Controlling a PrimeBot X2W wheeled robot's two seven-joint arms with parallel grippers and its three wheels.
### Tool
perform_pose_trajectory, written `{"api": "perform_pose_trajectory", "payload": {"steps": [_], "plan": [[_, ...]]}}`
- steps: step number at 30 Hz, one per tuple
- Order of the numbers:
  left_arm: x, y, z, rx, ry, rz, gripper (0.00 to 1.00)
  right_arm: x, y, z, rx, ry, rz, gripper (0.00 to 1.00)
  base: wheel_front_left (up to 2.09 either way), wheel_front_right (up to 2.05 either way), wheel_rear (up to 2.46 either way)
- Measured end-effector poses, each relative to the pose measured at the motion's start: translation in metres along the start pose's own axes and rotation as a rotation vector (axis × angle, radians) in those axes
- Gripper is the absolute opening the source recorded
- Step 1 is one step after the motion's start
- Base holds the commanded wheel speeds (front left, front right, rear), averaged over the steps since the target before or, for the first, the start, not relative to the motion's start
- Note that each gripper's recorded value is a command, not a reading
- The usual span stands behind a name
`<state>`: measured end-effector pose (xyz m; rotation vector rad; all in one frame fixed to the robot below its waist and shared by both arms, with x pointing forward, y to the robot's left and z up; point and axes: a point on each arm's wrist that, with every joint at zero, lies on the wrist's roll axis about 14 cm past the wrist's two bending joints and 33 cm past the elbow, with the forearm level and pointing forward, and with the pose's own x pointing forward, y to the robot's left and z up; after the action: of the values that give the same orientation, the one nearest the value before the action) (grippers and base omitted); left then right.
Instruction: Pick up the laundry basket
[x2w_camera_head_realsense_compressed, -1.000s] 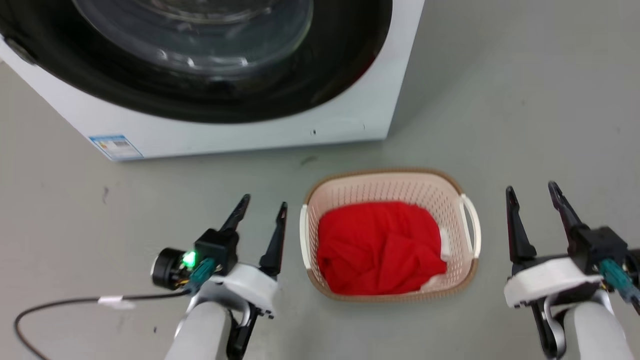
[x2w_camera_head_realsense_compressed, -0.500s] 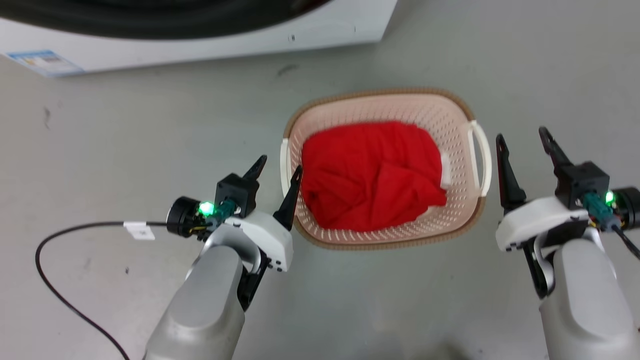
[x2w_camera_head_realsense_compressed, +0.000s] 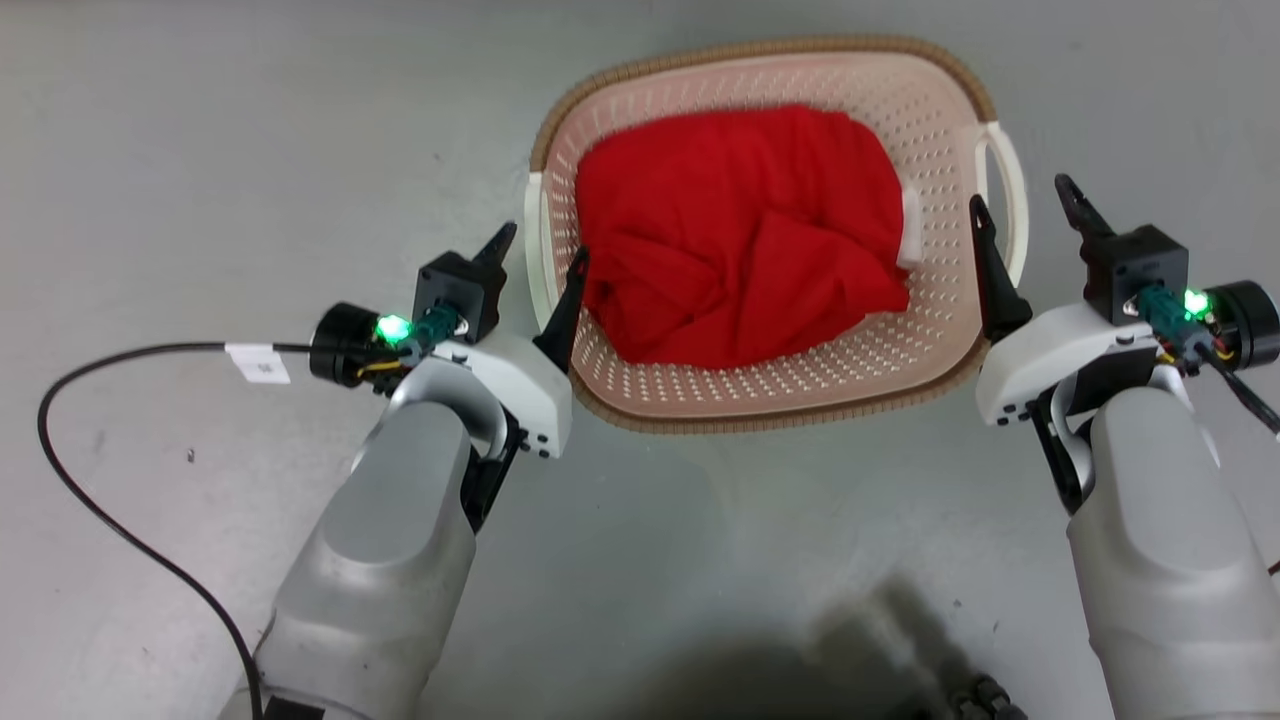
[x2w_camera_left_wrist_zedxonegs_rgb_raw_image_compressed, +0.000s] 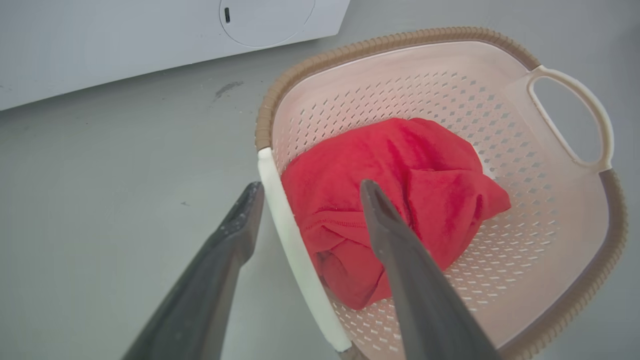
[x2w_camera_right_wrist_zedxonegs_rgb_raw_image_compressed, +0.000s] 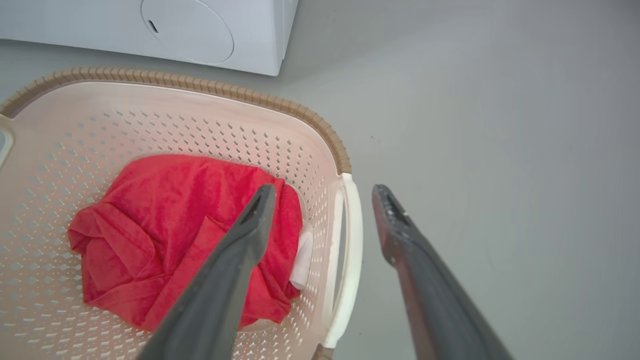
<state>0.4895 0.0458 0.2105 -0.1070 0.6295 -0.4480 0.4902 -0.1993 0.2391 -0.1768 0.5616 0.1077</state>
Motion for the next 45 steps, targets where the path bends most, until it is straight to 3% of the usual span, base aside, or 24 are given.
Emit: {"api": "perform_pose_trajectory", "payload": {"steps": [13, 28, 29, 30, 31, 32, 45], "plan": [[0.027, 0.008, -0.033, -0.014, 0.06, -0.013, 1.0, 0.018, -0.002, -0.062, 0.003, 0.169, -0.006, 1.0, 0.0, 0.0, 0.0], [0.051, 0.015, -0.056, -0.008, 0.083, -0.034, 1.0, 0.045, 0.009, -0.093, 0.002, 0.24, 0.031, 1.0, 0.0, 0.0, 0.0], [0.051, 0.014, -0.057, -0.007, 0.086, -0.038, 0.93, 0.046, 0.01, -0.093, 0.0, 0.24, 0.034, 1.0, 0.0, 0.0, 0.0], [0.052, 0.013, -0.058, -0.007, 0.086, -0.04, 0.47, 0.047, 0.01, -0.093, 0.0, 0.239, 0.037, 1.0, 0.0, 0.0, 0.0], [0.053, 0.013, -0.058, -0.006, 0.086, -0.042, 0.0, 0.048, 0.011, -0.092, -0.001, 0.237, 0.039, 0.31, 0.0, 0.0, 0.0], [0.054, 0.012, -0.059, -0.006, 0.089, -0.046, 0.0, 0.048, 0.012, -0.093, -0.004, 0.239, 0.043, 0.0, 0.0, 0.0, 0.0], [0.049, 0.014, -0.044, -0.007, 0.08, -0.029, 0.0, 0.043, 0.021, -0.082, 0.001, 0.231, 0.07, 0.0, 0.0, 0.0, 0.0]]}}
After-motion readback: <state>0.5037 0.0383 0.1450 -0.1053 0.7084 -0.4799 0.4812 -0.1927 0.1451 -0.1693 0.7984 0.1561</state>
